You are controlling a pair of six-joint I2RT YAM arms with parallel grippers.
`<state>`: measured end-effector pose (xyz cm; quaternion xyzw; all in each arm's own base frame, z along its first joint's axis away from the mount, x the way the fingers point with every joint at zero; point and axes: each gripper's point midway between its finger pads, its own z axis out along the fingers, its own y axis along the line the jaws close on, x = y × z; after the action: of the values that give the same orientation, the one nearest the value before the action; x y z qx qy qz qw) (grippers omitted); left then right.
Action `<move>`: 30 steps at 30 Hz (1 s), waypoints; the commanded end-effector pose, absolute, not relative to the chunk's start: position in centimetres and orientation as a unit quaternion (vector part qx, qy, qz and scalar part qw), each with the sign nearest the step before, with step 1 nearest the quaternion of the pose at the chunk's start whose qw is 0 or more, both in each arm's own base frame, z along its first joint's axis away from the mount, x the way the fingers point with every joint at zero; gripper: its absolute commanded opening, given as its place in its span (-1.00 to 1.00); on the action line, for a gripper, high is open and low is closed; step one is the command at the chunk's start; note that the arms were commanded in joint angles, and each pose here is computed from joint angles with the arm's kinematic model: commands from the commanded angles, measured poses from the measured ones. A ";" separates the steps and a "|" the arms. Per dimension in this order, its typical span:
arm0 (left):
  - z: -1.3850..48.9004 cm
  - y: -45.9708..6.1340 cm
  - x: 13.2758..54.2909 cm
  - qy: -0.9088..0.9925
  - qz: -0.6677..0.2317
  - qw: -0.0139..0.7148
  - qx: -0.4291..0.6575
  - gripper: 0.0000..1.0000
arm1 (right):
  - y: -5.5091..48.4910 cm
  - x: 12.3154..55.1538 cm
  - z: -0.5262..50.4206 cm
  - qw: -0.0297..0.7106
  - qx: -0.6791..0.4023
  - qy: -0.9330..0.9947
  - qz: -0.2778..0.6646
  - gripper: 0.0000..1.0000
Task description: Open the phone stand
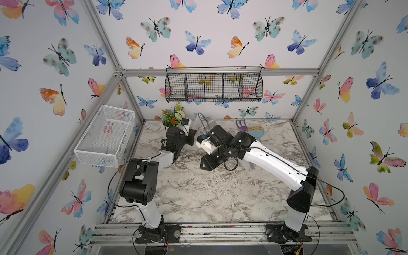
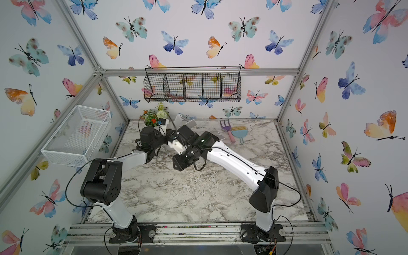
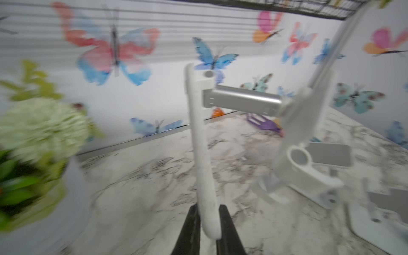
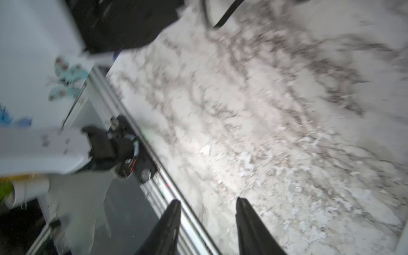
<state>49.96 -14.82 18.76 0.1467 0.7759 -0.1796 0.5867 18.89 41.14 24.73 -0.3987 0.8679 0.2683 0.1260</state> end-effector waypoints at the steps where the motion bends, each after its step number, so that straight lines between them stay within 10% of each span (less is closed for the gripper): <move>1: 21.1 -11.6 50.2 0.773 -0.122 0.618 0.076 -1.00 | 39.8 16.0 23.4 0.038 -0.408 0.875 0.258 0.02; 14: 20.5 -12.2 47.4 0.789 -0.136 0.593 0.083 -1.00 | 37.4 23.8 26.6 0.171 -0.310 0.913 0.200 0.87; 30: 22.8 -14.7 41.1 0.782 -0.298 0.536 0.110 -1.00 | 34.0 33.1 24.6 0.220 -0.214 0.912 0.273 0.91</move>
<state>42.75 -13.93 20.23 0.1034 0.8064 -0.2276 0.5360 32.64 33.06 21.79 -0.2062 0.9372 0.2131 0.1838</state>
